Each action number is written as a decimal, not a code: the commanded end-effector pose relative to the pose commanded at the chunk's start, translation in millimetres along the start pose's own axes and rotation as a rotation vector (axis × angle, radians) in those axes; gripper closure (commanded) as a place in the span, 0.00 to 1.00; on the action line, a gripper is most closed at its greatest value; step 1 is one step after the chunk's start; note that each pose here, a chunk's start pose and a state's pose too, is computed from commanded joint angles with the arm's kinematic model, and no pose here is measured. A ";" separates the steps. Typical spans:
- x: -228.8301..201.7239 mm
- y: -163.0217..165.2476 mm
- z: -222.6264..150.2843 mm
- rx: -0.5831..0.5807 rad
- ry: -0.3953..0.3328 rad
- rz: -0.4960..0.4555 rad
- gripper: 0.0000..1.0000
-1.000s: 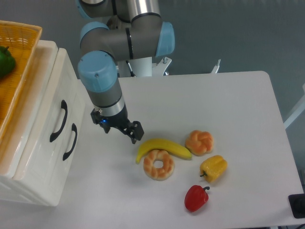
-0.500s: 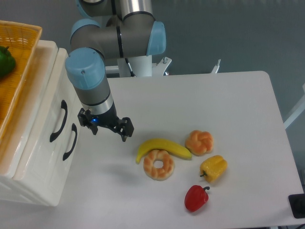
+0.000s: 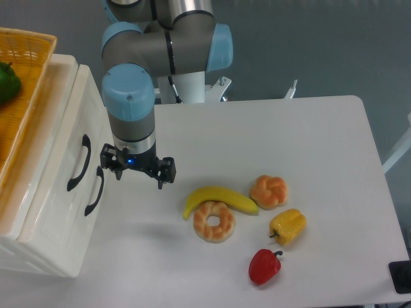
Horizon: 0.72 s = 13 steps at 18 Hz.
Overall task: Slide the top white drawer open
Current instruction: 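Lower the open gripper onto the upper drawer's black handle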
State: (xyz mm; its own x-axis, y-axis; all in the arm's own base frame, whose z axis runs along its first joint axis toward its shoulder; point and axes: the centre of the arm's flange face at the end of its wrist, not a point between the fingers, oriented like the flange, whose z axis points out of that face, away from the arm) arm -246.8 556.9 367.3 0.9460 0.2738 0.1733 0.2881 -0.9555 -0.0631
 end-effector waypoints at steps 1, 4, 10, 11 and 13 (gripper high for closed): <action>-0.8 1.1 0.8 -0.007 0.013 -0.007 0.00; 1.9 6.4 -0.3 -0.041 0.030 -0.026 0.00; 16.4 6.7 -9.9 -0.016 0.094 -0.069 0.00; 19.2 5.4 -10.8 -0.007 0.113 -0.072 0.00; 21.1 2.8 -12.1 0.001 0.126 -0.091 0.00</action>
State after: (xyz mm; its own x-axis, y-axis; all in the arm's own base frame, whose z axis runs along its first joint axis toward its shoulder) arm -227.9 558.7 382.6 0.8898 0.3433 0.3007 0.3721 -0.9272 -0.0427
